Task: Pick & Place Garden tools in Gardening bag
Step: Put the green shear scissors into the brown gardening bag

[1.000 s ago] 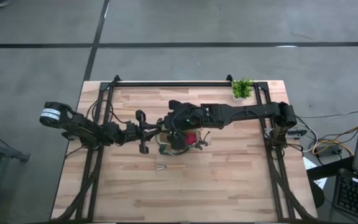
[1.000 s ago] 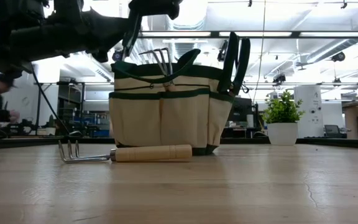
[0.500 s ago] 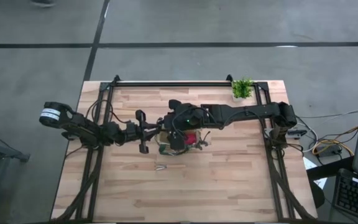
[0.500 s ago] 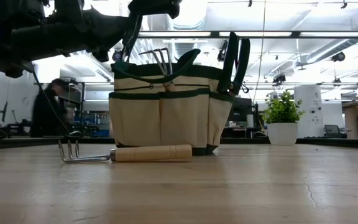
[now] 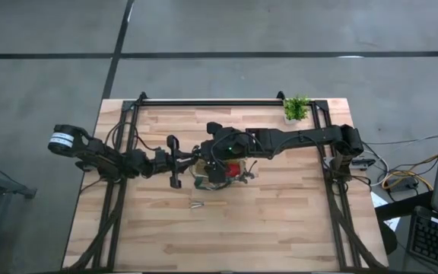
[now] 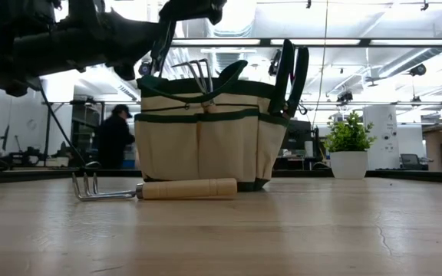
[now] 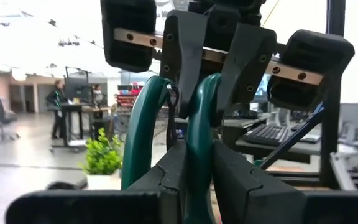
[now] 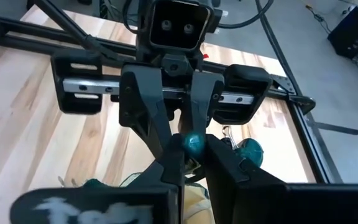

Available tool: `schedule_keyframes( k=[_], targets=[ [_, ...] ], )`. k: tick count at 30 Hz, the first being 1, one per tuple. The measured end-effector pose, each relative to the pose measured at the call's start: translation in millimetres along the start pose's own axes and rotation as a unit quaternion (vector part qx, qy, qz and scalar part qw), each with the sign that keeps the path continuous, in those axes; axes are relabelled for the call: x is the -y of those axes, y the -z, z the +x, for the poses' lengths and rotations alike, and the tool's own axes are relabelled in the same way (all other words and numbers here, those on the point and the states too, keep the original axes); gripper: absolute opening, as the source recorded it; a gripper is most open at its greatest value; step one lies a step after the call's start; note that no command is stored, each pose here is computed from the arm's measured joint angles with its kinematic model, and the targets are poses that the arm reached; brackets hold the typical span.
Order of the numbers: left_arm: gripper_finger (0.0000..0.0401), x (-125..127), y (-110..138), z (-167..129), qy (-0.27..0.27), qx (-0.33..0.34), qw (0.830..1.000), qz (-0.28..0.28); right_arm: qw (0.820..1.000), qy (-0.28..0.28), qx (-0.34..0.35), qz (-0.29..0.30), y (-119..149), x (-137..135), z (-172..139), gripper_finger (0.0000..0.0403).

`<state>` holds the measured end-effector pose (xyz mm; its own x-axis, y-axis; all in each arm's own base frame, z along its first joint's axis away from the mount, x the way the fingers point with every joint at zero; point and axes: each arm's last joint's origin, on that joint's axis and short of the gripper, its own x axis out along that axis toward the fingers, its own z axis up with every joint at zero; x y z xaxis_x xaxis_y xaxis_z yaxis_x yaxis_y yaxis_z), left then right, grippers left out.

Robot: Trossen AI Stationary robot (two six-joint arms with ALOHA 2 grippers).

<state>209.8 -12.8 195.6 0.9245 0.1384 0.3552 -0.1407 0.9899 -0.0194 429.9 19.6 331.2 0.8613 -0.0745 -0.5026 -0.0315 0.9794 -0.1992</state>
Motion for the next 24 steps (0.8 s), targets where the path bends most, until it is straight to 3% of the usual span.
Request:
schedule_keyframes(
  k=[13, 24],
  targets=[
    [0.0173, -1.6, -5.9, -5.0, 0.001, 0.006, 0.998, -0.064, 1.0, 0.004, -0.003, -0.01, -1.0, -0.1, -1.2, 0.0029],
    [0.0192, -4.8, -27.8, -22.9, 0.037, 0.06, 0.994, -0.08, 1.0, 0.003, 0.003, -0.017, -3.5, -1.3, -2.4, 0.0029]
  ],
)
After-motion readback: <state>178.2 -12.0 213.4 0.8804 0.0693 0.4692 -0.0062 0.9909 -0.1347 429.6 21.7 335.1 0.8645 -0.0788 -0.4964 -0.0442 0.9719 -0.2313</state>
